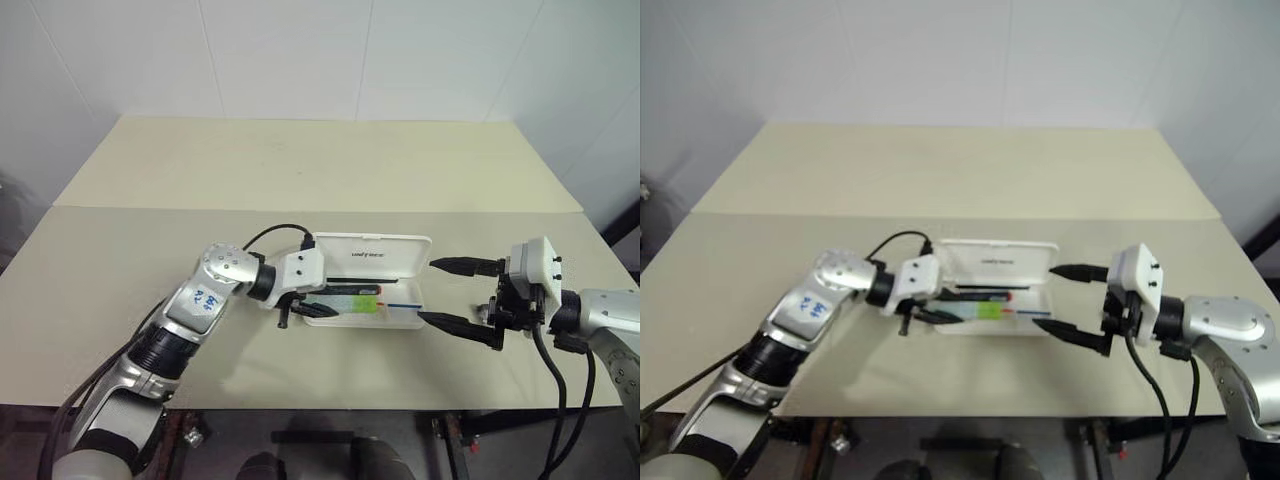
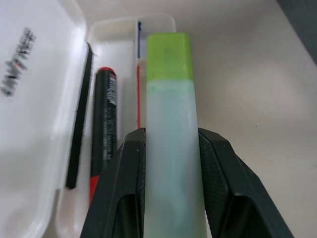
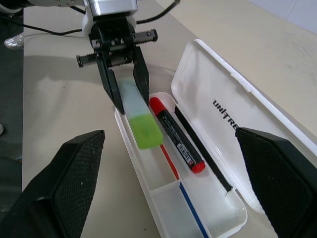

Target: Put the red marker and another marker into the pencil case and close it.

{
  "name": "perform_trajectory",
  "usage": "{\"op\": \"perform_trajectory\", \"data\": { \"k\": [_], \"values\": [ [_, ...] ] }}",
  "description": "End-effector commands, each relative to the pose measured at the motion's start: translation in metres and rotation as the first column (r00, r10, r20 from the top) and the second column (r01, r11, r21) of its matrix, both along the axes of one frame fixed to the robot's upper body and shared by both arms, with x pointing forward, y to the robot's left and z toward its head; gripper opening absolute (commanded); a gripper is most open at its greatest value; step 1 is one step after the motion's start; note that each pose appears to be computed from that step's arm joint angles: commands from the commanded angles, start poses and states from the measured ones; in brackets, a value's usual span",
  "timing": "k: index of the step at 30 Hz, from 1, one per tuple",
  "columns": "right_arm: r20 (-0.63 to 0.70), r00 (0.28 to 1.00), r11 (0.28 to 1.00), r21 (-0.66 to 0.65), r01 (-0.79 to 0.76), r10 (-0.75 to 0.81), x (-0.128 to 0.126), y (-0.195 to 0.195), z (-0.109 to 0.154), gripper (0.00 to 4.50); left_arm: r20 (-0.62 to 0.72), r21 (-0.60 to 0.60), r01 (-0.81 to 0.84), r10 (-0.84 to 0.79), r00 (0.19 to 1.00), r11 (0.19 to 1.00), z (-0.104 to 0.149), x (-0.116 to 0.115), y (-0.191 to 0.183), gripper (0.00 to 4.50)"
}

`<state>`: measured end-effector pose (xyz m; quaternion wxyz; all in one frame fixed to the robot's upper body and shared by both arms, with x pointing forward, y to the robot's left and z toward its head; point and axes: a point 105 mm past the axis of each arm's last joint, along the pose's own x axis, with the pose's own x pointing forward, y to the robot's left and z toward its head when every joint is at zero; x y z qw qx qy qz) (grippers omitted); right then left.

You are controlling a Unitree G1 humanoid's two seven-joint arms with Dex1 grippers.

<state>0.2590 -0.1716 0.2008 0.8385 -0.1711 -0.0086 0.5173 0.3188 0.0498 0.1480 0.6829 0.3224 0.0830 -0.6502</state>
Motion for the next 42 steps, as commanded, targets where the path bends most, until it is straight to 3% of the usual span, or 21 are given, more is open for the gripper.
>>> {"op": "perform_trajectory", "data": {
  "k": [1, 16, 26, 33, 36, 42],
  "values": [
    [0.061, 0.998, 1.0, 0.007, 0.004, -0.004, -0.005, 0.001, 0.014, 4.5, 0.032, 0.012, 0.009, -0.009, 0.999, 1.0, 0.003, 0.003, -0.007, 1.08],
    [0.073, 0.997, 0.999, 0.027, 0.021, -0.023, -0.007, 0.006, 0.017, 4.5, 0.01, 0.021, 0.008, -0.008, 1.0, 1.0, -0.002, 0.005, -0.021, 1.08],
    [0.075, 0.997, 0.999, 0.038, 0.018, -0.021, -0.006, 0.009, 0.016, 4.5, -0.005, 0.033, 0.01, -0.01, 1.0, 0.999, -0.002, 0.001, -0.02, 4.39],
    [0.034, 0.995, 0.994, 0.063, 0.091, -0.094, 0.001, 0.004, 0.007, 4.5, -0.029, -0.128, 0.07, -0.075, 0.997, 0.989, 0.026, -0.014, -0.03, 4.45],
    [0.005, 0.974, 0.972, 0.074, 0.223, -0.224, 0.011, -0.011, 0.001, 4.5, 0.002, -0.204, 0.101, -0.103, 0.995, 0.974, 0.039, -0.019, -0.021, 4.45],
    [-0.094, 0.839, 0.84, 0.035, 0.541, -0.536, 0.025, -0.047, -0.022, 4.5, 0.051, -0.273, 0.119, -0.109, 0.993, 0.955, 0.053, -0.028, 0.022, 4.45]
  ]
}}
